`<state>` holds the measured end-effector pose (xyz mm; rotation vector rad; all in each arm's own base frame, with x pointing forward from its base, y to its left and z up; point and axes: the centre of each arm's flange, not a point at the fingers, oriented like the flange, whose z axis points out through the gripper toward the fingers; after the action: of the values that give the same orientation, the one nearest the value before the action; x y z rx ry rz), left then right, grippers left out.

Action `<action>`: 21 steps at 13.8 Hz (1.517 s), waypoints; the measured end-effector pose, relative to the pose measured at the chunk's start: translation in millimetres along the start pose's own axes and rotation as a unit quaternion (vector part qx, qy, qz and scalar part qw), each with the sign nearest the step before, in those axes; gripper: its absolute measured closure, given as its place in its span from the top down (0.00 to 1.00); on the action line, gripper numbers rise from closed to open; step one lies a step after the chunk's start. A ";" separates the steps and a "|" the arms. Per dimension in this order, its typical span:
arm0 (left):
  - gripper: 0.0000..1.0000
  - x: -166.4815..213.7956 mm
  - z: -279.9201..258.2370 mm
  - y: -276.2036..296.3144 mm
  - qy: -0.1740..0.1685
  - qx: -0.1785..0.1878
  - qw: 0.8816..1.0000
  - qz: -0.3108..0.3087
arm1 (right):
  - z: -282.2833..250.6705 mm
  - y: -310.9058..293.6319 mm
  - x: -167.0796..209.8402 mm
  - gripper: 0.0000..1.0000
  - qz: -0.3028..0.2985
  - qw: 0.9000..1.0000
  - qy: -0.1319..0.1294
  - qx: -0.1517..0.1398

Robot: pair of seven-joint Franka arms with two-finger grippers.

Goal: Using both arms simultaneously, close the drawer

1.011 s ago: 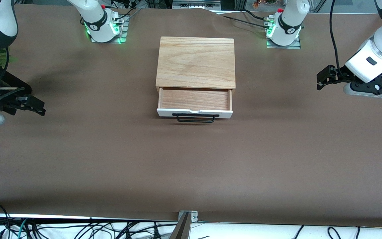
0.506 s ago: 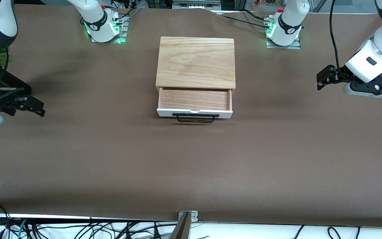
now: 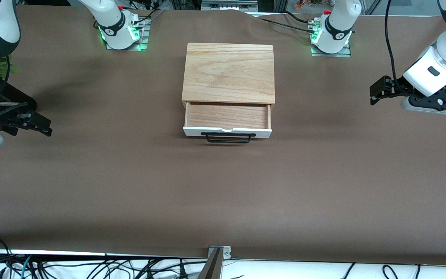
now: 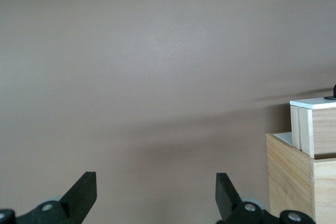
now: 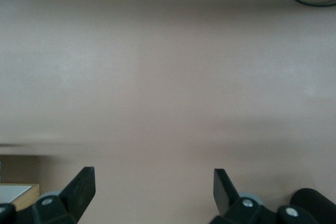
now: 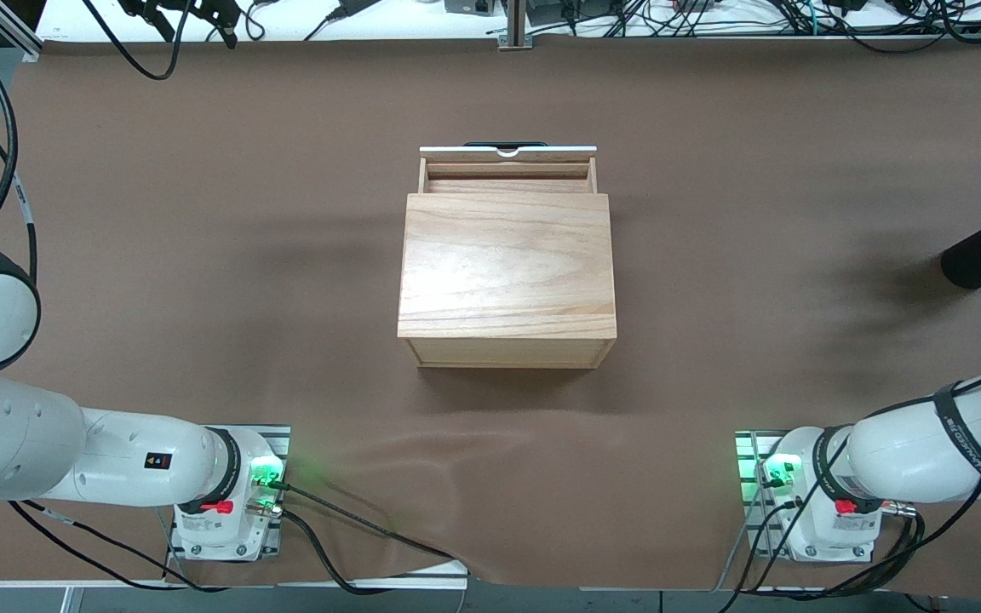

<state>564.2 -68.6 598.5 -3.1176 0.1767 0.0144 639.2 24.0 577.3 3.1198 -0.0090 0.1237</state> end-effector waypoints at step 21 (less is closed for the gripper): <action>1.00 0.0 0.0 0.0 0.000 0.000 1.000 0.000 | 5.2 -6.7 1.5 1.00 -0.006 1.000 -0.003 0.001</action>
<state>564.2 -68.6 598.5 -3.1176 0.1767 0.0145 641.1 30.6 572.0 3.1221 0.0083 0.1132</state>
